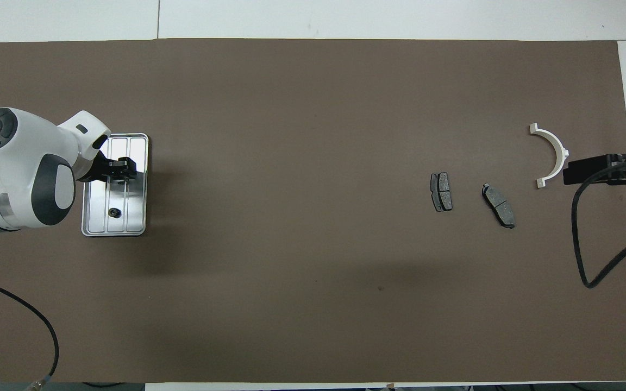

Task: Place bearing gear from tray to pile
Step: 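Lower the left gripper and grasp the black bearing on the tray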

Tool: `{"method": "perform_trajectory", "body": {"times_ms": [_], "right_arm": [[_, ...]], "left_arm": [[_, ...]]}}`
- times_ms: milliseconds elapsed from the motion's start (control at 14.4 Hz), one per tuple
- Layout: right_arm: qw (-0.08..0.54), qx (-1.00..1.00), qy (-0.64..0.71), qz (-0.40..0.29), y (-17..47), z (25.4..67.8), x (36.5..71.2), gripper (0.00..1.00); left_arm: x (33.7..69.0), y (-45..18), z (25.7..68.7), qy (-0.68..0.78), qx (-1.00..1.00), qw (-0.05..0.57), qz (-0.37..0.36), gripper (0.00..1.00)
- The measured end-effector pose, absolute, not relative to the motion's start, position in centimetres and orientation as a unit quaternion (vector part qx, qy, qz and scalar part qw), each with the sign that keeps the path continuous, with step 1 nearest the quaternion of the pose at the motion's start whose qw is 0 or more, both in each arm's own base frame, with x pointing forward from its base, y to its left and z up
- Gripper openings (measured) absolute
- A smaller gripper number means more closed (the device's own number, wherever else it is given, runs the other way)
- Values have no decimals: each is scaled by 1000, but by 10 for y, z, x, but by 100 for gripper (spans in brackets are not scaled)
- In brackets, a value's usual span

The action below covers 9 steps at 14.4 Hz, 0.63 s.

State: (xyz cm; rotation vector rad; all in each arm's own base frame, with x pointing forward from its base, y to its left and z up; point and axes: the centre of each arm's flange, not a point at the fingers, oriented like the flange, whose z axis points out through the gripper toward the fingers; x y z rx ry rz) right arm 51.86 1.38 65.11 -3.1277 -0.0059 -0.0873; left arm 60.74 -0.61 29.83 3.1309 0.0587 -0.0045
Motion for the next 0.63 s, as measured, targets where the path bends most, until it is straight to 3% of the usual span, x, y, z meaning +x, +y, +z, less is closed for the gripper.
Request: {"method": "perform_trajectory", "body": {"times_ms": [70,139,278,487,626], "right_arm": [[6,-1000,-8,-28,13,651,519,100],[6,-999,-15,-28,13,651,519,97],[6,-999,-23,-28,13,651,519,90],[6,-999,-24,-28,13,651,519,90],[6,-999,-24,-28,13,651,519,90]], "left_arm": [[607,-6,298,19,1000,5,-1,51],[607,-6,298,19,1000,5,-1,51],[608,-6,300,19,1000,6,0,34],[614,-8,310,32,999,7,0,34],[628,-35,341,66,998,10,-4,34]]}}
